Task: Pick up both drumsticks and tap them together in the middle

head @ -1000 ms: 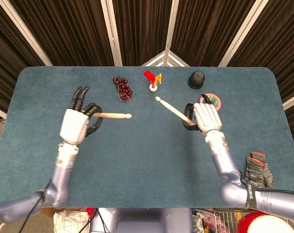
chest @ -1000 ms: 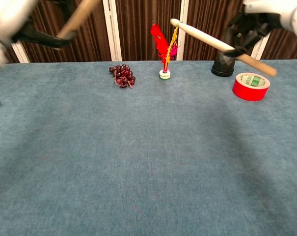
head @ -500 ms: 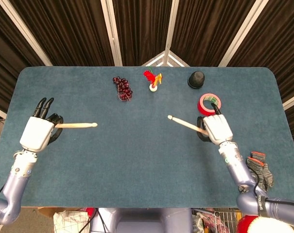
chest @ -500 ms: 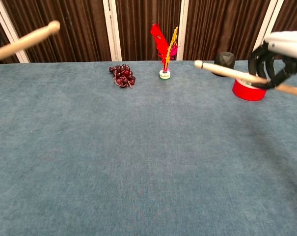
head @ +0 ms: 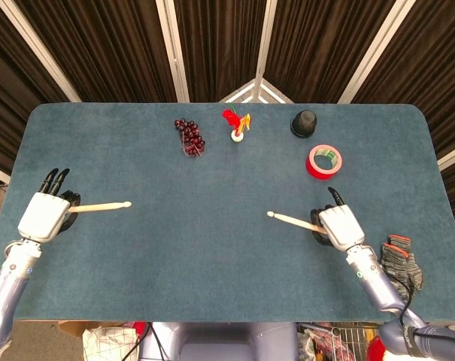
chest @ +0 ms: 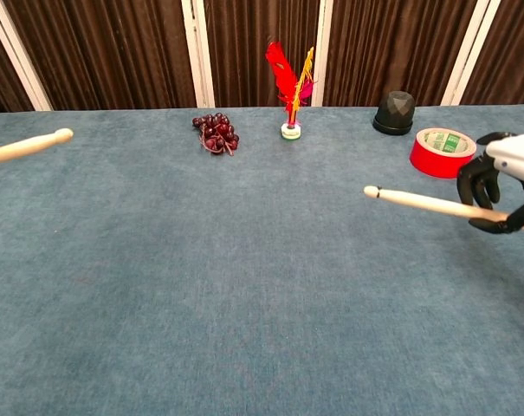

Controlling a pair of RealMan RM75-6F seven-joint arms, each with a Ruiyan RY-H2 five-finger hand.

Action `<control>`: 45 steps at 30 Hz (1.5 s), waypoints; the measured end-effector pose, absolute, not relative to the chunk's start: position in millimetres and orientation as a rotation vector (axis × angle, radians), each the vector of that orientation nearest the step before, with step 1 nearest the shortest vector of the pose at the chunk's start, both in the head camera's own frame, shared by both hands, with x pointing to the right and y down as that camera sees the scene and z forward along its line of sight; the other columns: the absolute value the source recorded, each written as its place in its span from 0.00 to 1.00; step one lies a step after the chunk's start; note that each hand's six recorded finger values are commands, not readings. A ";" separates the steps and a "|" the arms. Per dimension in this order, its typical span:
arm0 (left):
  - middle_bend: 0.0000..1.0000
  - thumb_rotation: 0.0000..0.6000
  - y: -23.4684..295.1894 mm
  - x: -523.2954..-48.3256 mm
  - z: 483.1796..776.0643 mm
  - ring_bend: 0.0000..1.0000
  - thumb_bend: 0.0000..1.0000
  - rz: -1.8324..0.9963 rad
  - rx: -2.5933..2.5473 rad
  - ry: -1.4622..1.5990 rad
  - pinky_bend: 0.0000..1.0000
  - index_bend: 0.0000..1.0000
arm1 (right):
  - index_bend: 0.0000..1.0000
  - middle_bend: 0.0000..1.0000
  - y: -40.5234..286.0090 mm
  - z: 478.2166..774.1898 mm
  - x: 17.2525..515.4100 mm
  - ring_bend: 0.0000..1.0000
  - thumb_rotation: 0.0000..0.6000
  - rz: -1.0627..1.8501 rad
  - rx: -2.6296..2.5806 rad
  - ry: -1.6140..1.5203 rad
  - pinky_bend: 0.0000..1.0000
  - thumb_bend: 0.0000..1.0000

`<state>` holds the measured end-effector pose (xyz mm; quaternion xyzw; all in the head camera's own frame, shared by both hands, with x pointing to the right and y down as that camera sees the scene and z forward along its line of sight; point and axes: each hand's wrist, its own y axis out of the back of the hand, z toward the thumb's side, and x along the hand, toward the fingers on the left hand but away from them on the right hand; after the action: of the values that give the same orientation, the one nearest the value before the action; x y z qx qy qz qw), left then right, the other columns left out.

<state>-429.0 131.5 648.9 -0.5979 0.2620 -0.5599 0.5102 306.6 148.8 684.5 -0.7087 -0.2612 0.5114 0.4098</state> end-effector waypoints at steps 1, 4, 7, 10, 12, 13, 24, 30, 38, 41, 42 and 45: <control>0.55 1.00 132.6 -431.3 651.5 0.04 0.50 -1.358 -1.442 0.620 0.00 0.59 | 0.74 0.67 151.8 686.8 308.0 0.51 1.00 1.287 -1.786 -0.648 0.04 0.50; 0.55 1.00 137.2 -436.4 661.9 0.04 0.50 -1.395 -1.463 0.578 0.00 0.59 | 0.74 0.67 159.4 693.3 310.8 0.51 1.00 1.285 -1.790 -0.617 0.04 0.50; 0.55 1.00 140.4 -439.2 673.4 0.04 0.50 -1.428 -1.478 0.529 0.00 0.59 | 0.74 0.67 165.7 700.0 312.3 0.51 1.00 1.284 -1.792 -0.587 0.04 0.50; 0.55 1.00 141.1 -435.2 684.5 0.04 0.50 -1.442 -1.483 0.481 0.00 0.58 | 0.74 0.67 168.3 705.4 311.6 0.51 1.00 1.291 -1.805 -0.586 0.04 0.50; 0.55 1.00 139.6 -424.9 691.6 0.04 0.50 -1.433 -1.493 0.466 0.00 0.57 | 0.74 0.67 167.6 708.2 311.7 0.51 1.00 1.300 -1.802 -0.580 0.04 0.50; 0.55 1.00 138.2 -419.5 694.5 0.04 0.50 -1.427 -1.497 0.462 0.00 0.57 | 0.74 0.67 166.3 709.7 311.5 0.51 1.00 1.307 -1.799 -0.582 0.04 0.50; 0.55 1.00 135.2 -388.1 713.5 0.04 0.50 -1.403 -1.501 0.398 0.00 0.57 | 0.74 0.66 160.8 715.0 314.0 0.50 1.00 1.326 -1.779 -0.590 0.03 0.50; 0.54 1.00 135.9 -379.9 716.8 0.04 0.50 -1.395 -1.495 0.371 0.00 0.57 | 0.74 0.66 157.8 716.1 318.5 0.50 1.00 1.331 -1.759 -0.576 0.03 0.50; 0.51 1.00 135.8 -368.3 717.7 0.04 0.47 -1.396 -1.497 0.369 0.00 0.51 | 0.70 0.62 149.0 717.2 334.3 0.48 1.00 1.361 -1.741 -0.557 0.02 0.50; 0.51 1.00 135.8 -364.8 718.3 0.04 0.47 -1.399 -1.509 0.389 0.00 0.51 | 0.69 0.62 148.0 718.2 339.6 0.48 1.00 1.375 -1.738 -0.545 0.02 0.50; 0.51 1.00 135.8 -363.6 718.9 0.04 0.47 -1.400 -1.512 0.395 0.00 0.51 | 0.69 0.62 147.8 718.4 341.0 0.48 1.00 1.377 -1.736 -0.542 0.02 0.50; 0.51 1.00 136.0 -360.8 720.8 0.04 0.47 -1.407 -1.514 0.405 0.00 0.51 | 0.69 0.61 147.6 719.6 345.4 0.47 1.00 1.388 -1.737 -0.536 0.02 0.50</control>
<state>-360.8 136.0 720.8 -0.6248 0.1672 -0.5803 0.4949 345.4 147.6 719.6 -0.6913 -0.2135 0.5522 0.4143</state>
